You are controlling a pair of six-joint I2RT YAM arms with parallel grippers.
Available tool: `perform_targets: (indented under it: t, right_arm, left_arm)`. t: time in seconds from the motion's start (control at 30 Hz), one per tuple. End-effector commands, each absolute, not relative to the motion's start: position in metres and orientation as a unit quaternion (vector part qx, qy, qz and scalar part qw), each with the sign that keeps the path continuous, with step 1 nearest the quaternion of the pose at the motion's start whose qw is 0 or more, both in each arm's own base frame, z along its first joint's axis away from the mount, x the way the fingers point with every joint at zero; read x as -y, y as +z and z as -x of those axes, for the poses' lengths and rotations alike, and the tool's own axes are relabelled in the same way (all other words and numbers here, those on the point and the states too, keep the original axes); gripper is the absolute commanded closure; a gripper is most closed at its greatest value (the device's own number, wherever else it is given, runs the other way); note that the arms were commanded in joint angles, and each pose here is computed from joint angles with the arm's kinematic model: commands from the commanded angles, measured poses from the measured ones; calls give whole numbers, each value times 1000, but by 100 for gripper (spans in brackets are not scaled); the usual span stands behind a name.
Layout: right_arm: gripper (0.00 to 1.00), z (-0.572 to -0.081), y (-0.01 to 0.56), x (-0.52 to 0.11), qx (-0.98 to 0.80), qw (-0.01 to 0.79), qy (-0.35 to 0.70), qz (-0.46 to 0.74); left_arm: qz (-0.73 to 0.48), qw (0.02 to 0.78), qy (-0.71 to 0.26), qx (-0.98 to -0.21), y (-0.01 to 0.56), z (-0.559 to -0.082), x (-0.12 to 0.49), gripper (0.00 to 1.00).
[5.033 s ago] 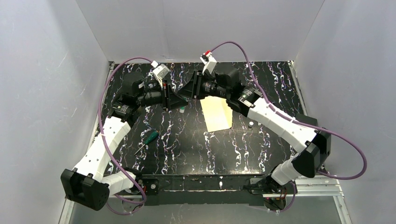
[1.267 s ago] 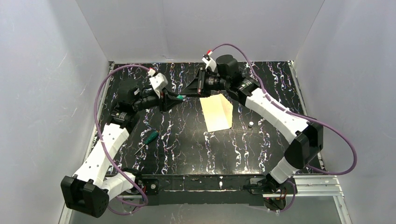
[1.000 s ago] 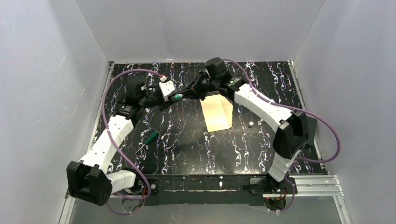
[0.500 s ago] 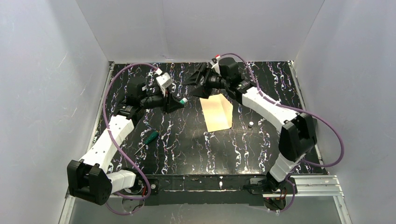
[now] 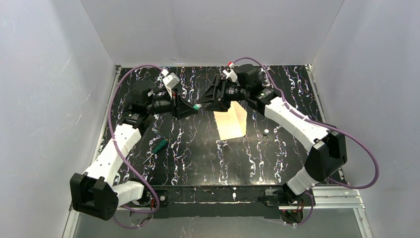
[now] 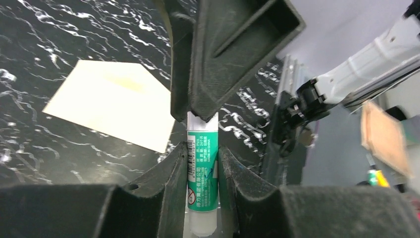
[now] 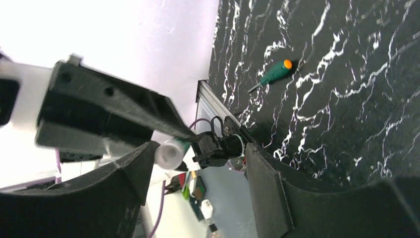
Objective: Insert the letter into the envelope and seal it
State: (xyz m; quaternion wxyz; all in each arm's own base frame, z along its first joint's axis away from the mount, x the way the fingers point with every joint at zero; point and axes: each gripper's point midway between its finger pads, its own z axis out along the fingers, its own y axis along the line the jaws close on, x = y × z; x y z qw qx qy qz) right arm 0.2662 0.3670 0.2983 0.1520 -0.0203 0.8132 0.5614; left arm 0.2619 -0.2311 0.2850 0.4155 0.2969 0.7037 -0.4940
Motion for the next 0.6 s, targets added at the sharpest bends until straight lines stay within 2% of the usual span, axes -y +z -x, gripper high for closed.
perform_targets:
  t: [0.0,0.13,0.27,0.4,0.57]
  right_arm:
    - [30,-265,298,-372,-832,124,540,9]
    - [43,-271,307,-381,-826,128,549,7]
    - [45,-273,314,-388,-817,125,563,4]
    - [56,-269,317,-392,-814,116,569,12]
    - [51,-266,321,-394,-808,112,578,24]
  left_arm:
    - [-403,489,-453,-626,301,-249,229,100]
    - [-450,495,-429,-607,293,-250,228,100]
    - [-456,511,-395,-612,291,-261,223,100]
    - [-438,535,-370,-621,296,-275,220,100]
    - [-431,520,-372,-637,289,-279,220,100]
